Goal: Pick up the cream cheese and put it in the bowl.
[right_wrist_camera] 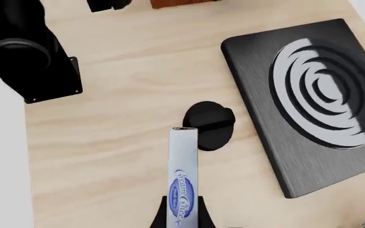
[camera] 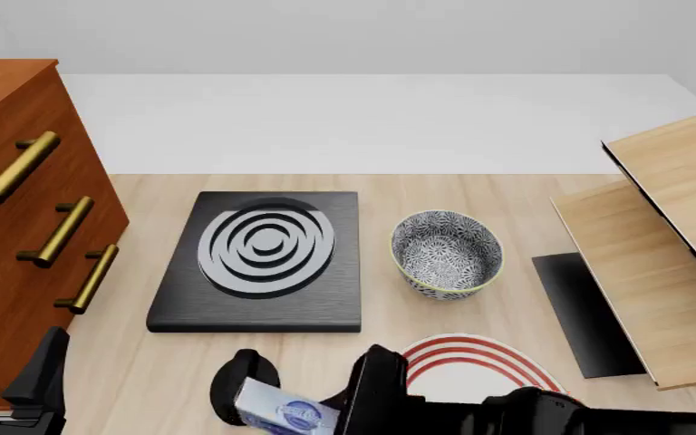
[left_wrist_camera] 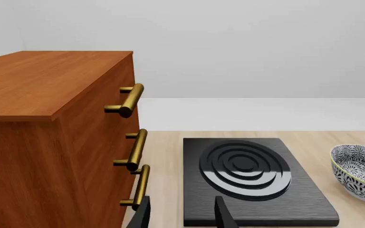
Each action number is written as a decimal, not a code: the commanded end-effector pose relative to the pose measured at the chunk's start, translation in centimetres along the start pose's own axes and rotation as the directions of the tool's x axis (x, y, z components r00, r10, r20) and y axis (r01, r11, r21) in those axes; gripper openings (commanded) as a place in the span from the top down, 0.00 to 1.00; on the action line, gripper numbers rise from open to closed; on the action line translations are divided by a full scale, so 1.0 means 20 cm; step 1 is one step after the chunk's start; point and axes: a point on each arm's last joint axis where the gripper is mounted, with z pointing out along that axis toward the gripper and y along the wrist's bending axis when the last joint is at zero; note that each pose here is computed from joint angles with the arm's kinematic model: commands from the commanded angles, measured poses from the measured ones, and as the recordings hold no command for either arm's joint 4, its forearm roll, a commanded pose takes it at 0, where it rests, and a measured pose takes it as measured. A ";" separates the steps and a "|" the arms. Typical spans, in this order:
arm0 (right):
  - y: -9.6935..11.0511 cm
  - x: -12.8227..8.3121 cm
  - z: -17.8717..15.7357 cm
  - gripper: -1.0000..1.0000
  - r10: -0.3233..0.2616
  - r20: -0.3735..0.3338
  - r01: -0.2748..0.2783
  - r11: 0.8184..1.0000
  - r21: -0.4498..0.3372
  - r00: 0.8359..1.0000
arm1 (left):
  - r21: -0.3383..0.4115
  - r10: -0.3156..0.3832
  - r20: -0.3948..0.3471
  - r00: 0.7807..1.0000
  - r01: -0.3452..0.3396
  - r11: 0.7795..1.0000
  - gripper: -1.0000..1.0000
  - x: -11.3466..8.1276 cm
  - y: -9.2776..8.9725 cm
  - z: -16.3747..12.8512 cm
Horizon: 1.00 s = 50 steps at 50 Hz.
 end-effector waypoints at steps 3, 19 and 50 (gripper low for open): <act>-0.12 -0.02 -0.23 1.00 0.026 0.062 -0.032 0.995 0.092 0.998 | 0.000 0.000 0.000 1.000 0.000 1.000 0.00 0.00 0.00 0.00; -0.22 -0.01 -0.43 1.00 0.064 0.110 -0.085 0.977 0.193 0.992 | 0.000 0.000 0.000 1.000 0.000 1.000 0.00 0.00 0.00 0.00; -0.44 -0.03 -0.62 1.00 0.149 0.217 -0.227 0.889 0.398 0.965 | 0.000 0.000 0.000 1.000 0.000 1.000 0.00 0.00 0.00 0.00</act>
